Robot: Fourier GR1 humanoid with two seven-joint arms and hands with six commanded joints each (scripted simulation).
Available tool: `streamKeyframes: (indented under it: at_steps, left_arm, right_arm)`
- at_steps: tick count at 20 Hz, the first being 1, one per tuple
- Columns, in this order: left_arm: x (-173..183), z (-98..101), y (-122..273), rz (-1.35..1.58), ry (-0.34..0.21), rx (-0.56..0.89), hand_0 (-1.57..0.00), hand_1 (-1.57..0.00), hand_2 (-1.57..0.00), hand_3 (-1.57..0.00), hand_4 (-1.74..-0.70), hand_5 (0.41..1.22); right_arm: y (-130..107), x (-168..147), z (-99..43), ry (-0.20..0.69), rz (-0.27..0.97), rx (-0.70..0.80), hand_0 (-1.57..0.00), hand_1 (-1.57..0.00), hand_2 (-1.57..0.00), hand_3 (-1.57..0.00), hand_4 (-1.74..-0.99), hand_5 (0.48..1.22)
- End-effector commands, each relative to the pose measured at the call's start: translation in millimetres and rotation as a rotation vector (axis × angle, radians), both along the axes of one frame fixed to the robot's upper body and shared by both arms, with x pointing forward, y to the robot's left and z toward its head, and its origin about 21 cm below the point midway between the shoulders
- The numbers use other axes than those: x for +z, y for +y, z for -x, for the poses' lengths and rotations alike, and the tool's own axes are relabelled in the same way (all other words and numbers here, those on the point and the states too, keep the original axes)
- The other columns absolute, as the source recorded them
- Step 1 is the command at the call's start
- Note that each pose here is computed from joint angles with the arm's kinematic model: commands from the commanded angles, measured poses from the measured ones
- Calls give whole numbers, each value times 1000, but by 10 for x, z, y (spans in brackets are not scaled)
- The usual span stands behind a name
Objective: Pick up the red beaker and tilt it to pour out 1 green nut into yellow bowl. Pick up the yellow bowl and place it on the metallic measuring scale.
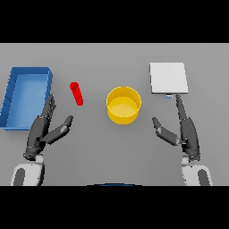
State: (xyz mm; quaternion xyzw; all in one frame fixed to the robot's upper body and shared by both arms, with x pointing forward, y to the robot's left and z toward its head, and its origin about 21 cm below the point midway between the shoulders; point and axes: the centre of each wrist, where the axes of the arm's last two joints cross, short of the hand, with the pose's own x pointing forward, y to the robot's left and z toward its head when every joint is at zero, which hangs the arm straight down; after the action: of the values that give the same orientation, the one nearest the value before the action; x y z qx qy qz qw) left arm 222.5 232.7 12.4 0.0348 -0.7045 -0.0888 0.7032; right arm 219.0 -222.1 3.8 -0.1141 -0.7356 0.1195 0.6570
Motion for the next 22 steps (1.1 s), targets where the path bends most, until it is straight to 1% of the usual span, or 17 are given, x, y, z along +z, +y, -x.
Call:
streamKeyframes:
  at_steps: [1, 3, 4, 5, 6, 7, 8, 9, 10, 11, 12, 14, 16, 17, 19, 21, 22]
  left_arm:
    - [5, 6, 3, -14, 0, -7, 1, 1, 1, 1, -1161, 602]
    - [5, -52, -27, -31, 2, -23, 1, 1, 1, 1, -1163, 604]
    - [-60, -112, -59, -36, 26, -26, 1, 1, 1, 1, -1170, 605]
    - [-81, -208, -110, -39, 29, -32, 1, 1, 1, 1, -1191, 611]
    - [-114, -262, -144, -45, 28, -31, 1, 1, 1, 1, -1208, 615]
    - [-182, -323, -161, -54, 33, -38, 1, 1, 1, 1, -1219, 622]
    - [-183, -385, -148, -65, 17, -34, 1, 1, 1, 1, -1222, 626]
    - [-229, -453, -177, -75, 25, -29, 1, 1, 1, 1, -1227, 629]
    - [-265, -510, -178, -79, 31, -28, 1, 1, 1, 1, -1233, 636]
    - [-258, -595, -231, -73, 36, -33, 1, 1, 1, 1, -1240, 641]
    - [-282, -633, -225, -79, 28, -40, 1, 1, 1, 1, -1248, 650]
    - [-295, -725, -234, -81, 19, -33, 1, 1, 1, 1, -1262, 668]
    - [-318, -828, -214, -80, 25, -32, 1, 1, 1, 1, -1271, 677]
    - [-331, -842, -245, -74, 26, -39, 1, 1, 1, 1, -1276, 680]
    - [-299, -954, -271, -83, 31, -40, 1, 1, 1, 1, -1287, 685]
    - [-322, -1027, -279, -88, 38, -40, 1, 1, 1, 1, -1298, 689]
    - [-317, -1053, -293, -101, 34, -45, 1, 1, 1, 1, -1298, 691]
  right_arm:
    - [15, 16, 3, -7, -9, 7, 1, 1, 1, 1, -1192, 600]
    - [-14, 36, -2, -1, -29, 11, 1, 1, 1, 1, -1212, 607]
    - [-24, 20, -28, 1, -41, 18, 1, 1, 1, 1, -1224, 611]
    - [-11, 12, 8, -4, -27, 23, 1, 1, 1, 1, -1230, 617]
    - [-35, 26, -10, -6, -19, 21, 1, 1, 1, 1, -1236, 623]
    - [-36, 20, 3, -12, -18, 19, 1, 1, 1, 1, -1246, 627]
    - [-34, 26, 1, -22, -27, 25, 1, 1, 1, 1, -1256, 631]
    - [-49, 51, -19, -27, -28, 24, 1, 1, 1, 1, -1260, 633]
    - [-35, 36, 29, -28, -44, 35, 1, 1, 1, 1, -1267, 632]
    - [-45, 33, 5, -13, -48, 33, 1, 1, 1, 1, -1273, 632]
    - [-53, 55, 2, -17, -47, 31, 1, 1, 1, 1, -1280, 634]
    - [-50, 26, -25, -11, -42, 22, 1, 1, 1, 1, -1278, 634]
    - [-68, 11, 26, -28, -29, 37, 1, 1, 1, 1, -1268, 635]
    - [-61, 14, 9, -16, -38, 31, 1, 1, 1, 1, -1267, 635]
    - [-45, 37, -27, -4, -37, 23, 1, 1, 1, 1, -1269, 638]
    - [-55, 13, -20, -8, -42, 28, 1, 1, 1, 1, -1270, 642]
    - [-64, 22, -8, -29, -45, 31, 1, 1, 1, 1, -1272, 644]
